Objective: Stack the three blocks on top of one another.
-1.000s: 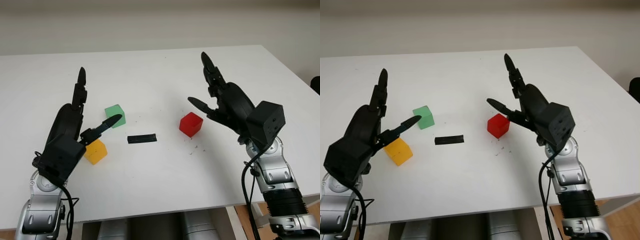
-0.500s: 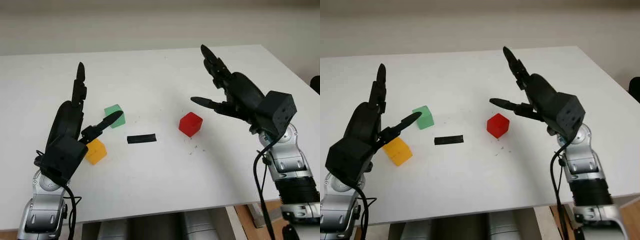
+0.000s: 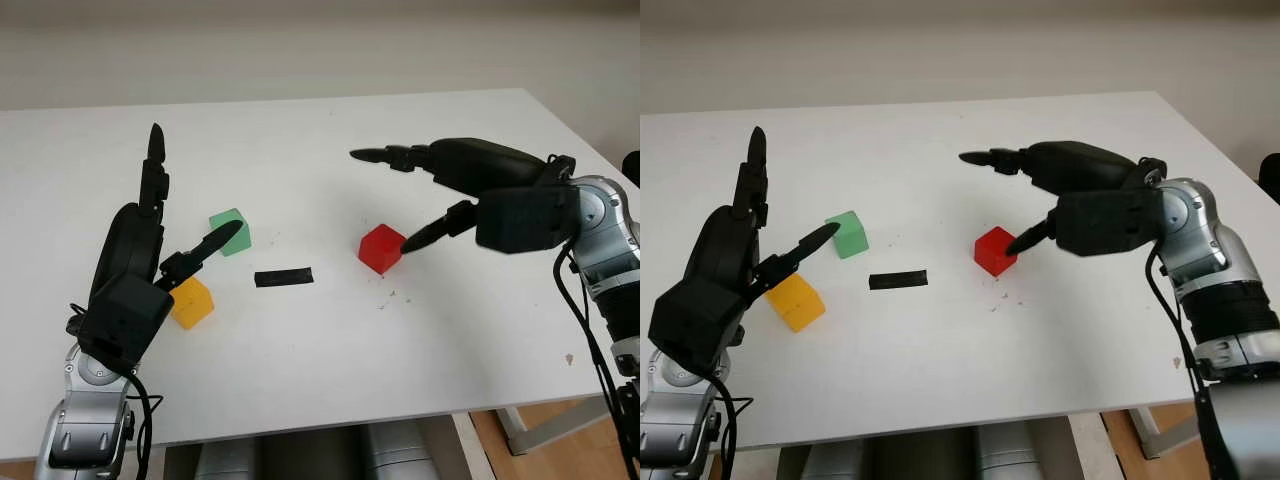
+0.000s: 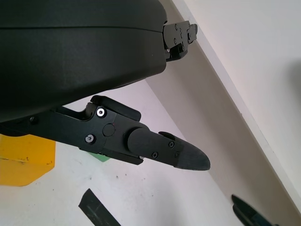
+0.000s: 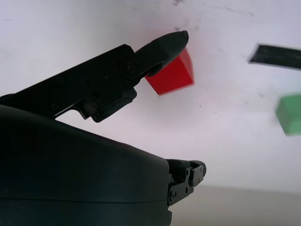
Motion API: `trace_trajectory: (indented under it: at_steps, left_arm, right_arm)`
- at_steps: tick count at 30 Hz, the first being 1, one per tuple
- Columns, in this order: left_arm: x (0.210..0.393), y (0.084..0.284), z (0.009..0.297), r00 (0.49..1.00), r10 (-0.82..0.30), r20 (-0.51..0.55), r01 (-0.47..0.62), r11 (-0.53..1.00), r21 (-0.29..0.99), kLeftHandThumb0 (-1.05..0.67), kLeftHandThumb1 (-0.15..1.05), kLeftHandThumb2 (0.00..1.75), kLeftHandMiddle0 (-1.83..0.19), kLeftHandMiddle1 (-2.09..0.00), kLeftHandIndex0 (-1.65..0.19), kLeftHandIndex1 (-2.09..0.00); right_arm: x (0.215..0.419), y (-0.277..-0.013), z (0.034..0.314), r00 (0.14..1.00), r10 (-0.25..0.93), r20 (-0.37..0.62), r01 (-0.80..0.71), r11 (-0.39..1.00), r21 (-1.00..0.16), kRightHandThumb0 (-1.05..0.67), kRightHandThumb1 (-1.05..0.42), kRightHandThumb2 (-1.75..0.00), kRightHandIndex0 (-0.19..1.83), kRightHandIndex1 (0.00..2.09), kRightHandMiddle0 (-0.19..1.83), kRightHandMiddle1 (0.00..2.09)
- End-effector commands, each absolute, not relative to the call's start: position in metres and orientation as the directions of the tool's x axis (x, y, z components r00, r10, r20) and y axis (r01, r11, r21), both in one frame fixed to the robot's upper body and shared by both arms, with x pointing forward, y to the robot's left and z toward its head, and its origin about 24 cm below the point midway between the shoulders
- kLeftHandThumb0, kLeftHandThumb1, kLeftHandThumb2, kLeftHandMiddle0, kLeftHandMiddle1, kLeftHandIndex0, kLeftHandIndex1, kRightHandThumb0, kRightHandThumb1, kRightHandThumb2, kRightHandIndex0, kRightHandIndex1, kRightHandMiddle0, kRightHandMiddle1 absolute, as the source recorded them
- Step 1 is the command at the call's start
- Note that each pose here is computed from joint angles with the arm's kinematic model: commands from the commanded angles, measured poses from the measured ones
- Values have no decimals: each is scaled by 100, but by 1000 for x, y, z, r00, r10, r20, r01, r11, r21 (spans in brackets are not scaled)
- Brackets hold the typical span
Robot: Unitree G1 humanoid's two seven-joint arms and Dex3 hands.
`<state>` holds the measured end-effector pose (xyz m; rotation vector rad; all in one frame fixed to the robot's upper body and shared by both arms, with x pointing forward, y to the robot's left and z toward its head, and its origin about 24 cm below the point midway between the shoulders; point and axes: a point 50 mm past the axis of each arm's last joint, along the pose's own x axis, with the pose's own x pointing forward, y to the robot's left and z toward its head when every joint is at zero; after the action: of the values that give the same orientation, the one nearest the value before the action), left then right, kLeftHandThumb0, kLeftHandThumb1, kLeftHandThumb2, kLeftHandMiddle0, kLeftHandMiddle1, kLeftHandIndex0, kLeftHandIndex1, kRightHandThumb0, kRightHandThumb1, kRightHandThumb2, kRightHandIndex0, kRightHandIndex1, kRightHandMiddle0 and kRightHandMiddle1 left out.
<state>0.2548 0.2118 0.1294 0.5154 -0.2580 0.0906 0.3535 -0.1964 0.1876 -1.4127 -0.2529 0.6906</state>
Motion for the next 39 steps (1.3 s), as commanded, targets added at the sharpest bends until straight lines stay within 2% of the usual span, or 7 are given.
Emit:
trace_trajectory:
  at_steps: [1, 9, 16, 21, 35, 36, 39]
  left_arm:
    - [254, 214, 132, 960, 27, 278, -161, 866, 473, -60, 105, 7, 19, 0, 19, 0]
    - [255, 213, 134, 960, 14, 278, -153, 862, 483, -61, 105, 8, 19, 0, 19, 0]
    - [257, 212, 134, 962, 10, 273, -147, 863, 484, -61, 105, 8, 19, 0, 19, 0]
    - [258, 211, 135, 963, 2, 269, -139, 862, 488, -61, 105, 8, 19, 0, 19, 0]
    - [256, 211, 135, 964, 4, 266, -139, 860, 491, -61, 105, 8, 19, 0, 19, 0]
    - [256, 211, 136, 964, 4, 266, -139, 860, 491, -61, 105, 8, 19, 0, 19, 0]
    - [256, 212, 136, 964, 4, 267, -140, 860, 492, -61, 105, 8, 19, 0, 19, 0]
  right_arm:
    - [353, -192, 193, 781, 570, -257, -250, -92, -964, -52, -79, -5, 19, 11, 20, 11]
    - [353, -187, 178, 766, 575, -287, -192, -223, -956, -47, -78, -5, 29, 11, 29, 10]
    - [354, -187, 162, 757, 597, -265, -171, -210, -963, -44, -80, -6, 34, 10, 33, 10]
    - [356, -186, 149, 739, 642, -207, -152, -141, -978, -38, -79, -5, 39, 11, 38, 10]
    - [363, -186, 131, 763, 625, -166, -139, -91, -986, -34, -86, -6, 54, 17, 48, 14]
    - [363, -185, 130, 765, 625, -156, -124, -94, -988, -35, -85, -5, 51, 30, 49, 14]
    - [365, -185, 128, 774, 618, -137, -96, -100, -990, -41, -85, -5, -1, 145, 53, 16]
